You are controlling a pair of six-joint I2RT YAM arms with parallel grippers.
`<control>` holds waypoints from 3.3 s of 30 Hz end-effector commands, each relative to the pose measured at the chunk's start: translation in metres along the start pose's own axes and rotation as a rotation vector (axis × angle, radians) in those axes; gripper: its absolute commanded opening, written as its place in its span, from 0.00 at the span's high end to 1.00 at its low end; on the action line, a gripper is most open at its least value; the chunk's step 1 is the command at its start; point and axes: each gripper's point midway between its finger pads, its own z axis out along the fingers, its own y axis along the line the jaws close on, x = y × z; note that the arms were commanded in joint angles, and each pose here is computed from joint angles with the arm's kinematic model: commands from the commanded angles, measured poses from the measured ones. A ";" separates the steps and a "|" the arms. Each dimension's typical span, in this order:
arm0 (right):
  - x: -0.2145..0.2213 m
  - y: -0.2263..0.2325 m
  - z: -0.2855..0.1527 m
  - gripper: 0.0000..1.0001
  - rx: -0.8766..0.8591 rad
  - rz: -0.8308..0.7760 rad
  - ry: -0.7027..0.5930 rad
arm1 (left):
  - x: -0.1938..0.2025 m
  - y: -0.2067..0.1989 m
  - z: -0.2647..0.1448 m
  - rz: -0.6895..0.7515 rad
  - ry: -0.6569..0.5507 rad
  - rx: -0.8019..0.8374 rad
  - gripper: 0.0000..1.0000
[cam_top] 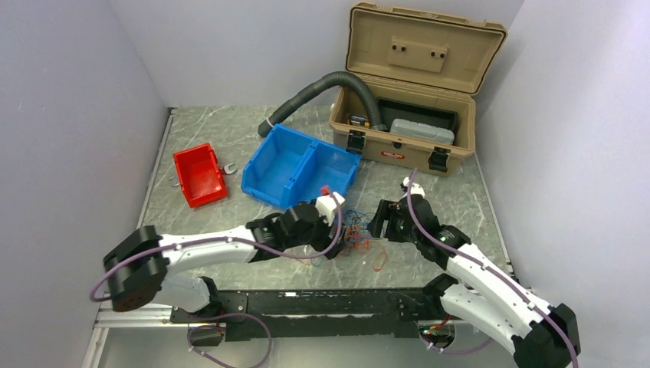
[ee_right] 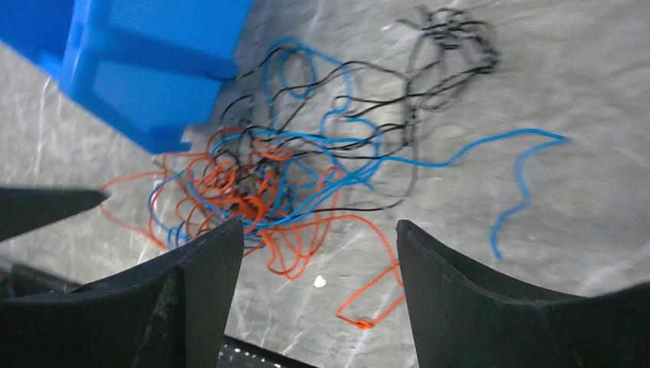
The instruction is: Untangle the cables
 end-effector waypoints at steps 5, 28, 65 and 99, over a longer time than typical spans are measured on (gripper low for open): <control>0.017 0.050 0.021 0.28 -0.269 -0.077 0.119 | 0.023 0.001 0.043 -0.049 0.172 -0.050 0.26; -0.030 0.013 0.003 1.00 -0.040 -0.009 -0.115 | 0.030 -0.005 0.021 -0.074 0.119 0.018 1.00; 0.001 0.114 -0.027 0.26 -0.675 -0.287 0.003 | 0.008 -0.012 -0.051 -0.050 -0.046 0.095 0.93; 0.085 0.126 0.008 0.38 -0.470 0.123 0.131 | 0.069 0.038 -0.005 -0.405 0.300 -0.017 0.46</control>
